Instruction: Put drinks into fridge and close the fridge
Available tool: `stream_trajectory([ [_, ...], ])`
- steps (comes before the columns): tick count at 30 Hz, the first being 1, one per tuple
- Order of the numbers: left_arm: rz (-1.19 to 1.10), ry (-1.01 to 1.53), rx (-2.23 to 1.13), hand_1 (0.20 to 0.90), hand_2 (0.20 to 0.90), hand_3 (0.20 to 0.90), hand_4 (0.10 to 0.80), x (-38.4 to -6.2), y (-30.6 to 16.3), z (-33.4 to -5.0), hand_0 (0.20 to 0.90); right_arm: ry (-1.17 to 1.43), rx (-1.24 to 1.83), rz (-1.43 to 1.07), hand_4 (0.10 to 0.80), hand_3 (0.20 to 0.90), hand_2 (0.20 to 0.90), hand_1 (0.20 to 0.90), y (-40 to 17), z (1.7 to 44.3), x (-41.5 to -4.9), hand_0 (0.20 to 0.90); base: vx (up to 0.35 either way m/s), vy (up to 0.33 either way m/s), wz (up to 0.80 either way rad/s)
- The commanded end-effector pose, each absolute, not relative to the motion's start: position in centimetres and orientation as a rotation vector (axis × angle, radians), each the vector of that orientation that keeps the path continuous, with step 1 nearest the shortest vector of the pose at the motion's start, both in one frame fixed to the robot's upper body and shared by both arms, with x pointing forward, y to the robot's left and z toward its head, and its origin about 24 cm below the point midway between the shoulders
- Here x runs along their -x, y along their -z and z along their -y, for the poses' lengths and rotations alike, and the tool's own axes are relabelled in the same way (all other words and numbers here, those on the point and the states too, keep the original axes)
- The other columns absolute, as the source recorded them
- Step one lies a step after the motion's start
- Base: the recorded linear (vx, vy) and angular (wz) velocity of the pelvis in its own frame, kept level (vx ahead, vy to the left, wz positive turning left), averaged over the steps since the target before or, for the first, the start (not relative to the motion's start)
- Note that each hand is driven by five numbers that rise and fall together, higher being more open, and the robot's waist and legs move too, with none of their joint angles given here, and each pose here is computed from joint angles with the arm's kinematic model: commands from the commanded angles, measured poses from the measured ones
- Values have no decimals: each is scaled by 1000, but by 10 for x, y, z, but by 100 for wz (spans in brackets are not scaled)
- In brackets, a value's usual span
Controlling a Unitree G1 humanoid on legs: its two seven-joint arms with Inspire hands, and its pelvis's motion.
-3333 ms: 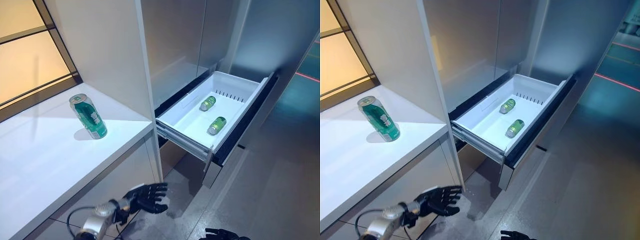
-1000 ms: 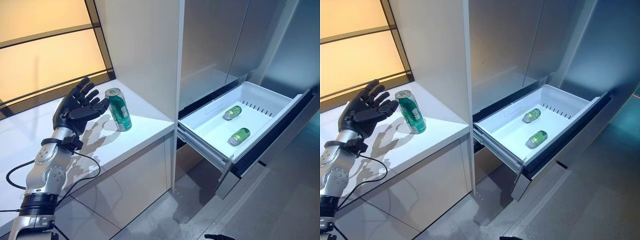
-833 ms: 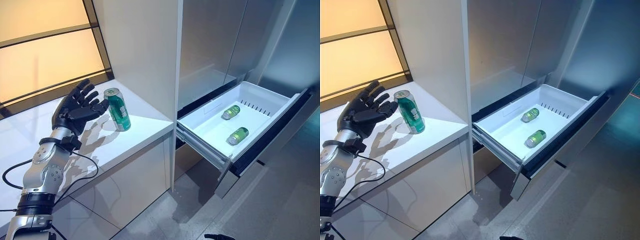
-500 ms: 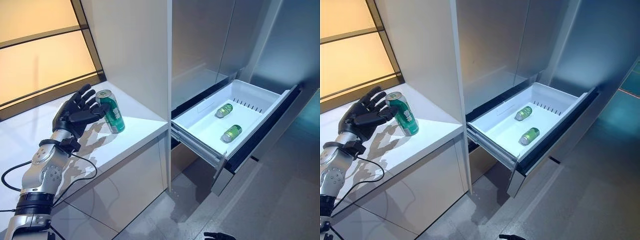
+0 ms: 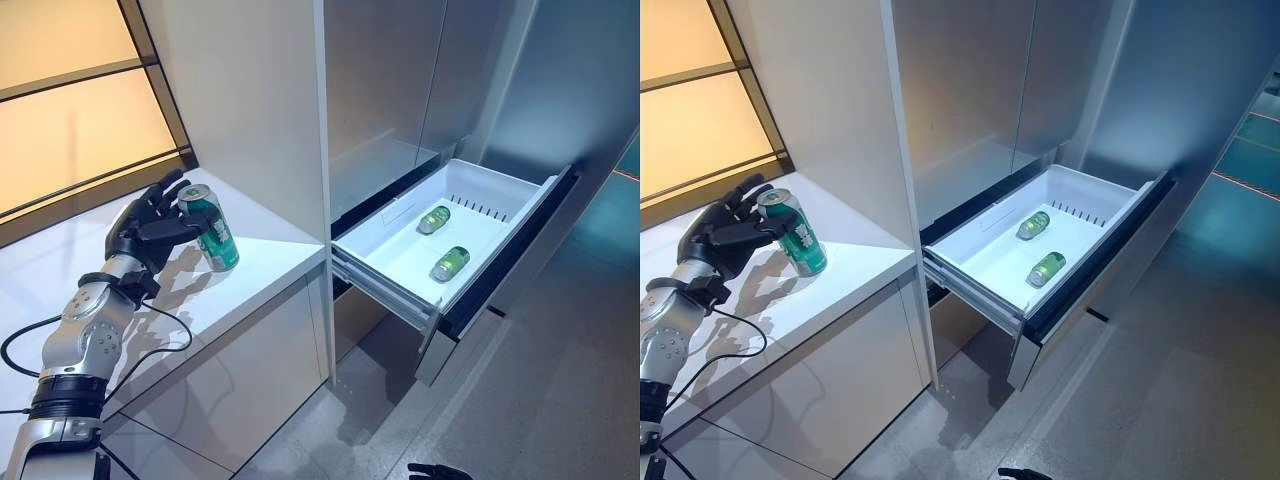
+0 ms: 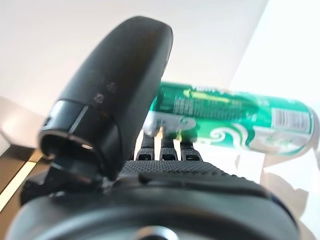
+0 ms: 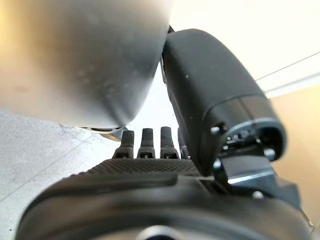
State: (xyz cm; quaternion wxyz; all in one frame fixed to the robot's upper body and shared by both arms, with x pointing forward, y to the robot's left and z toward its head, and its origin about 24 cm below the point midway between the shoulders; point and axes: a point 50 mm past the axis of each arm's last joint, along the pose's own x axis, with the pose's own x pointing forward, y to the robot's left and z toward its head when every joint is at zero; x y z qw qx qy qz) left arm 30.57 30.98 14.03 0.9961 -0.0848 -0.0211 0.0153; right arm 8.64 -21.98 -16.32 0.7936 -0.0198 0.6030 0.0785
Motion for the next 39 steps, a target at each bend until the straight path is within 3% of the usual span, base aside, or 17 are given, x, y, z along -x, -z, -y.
stream_trajectory([
  [1,348,-40,78,900,900,900,800,-320,-230,-317,900,-210,100,-1375,800,900,900,900,164,232,-72,900,47,6,-12],
  [35,329,-107,34,900,900,900,800,-329,-223,-317,900,-175,68,-1373,800,900,900,900,164,233,-65,900,34,2,-5],
  [36,333,-107,39,693,693,658,558,-329,-223,-316,693,-174,68,-1372,800,900,900,900,164,233,-65,900,18,-2,-6],
  [37,339,-105,42,564,564,507,407,-329,-224,-315,564,-174,66,-1370,800,900,900,900,164,232,-65,900,13,-2,-6],
  [38,349,-98,54,392,392,307,207,-329,-224,-314,392,-174,65,-1370,800,900,900,900,165,232,-65,900,12,-1,-6],
  [39,356,-93,65,300,300,200,100,-329,-225,-312,300,-174,65,-1370,800,900,900,900,165,232,-65,900,9,-1,-6],
])
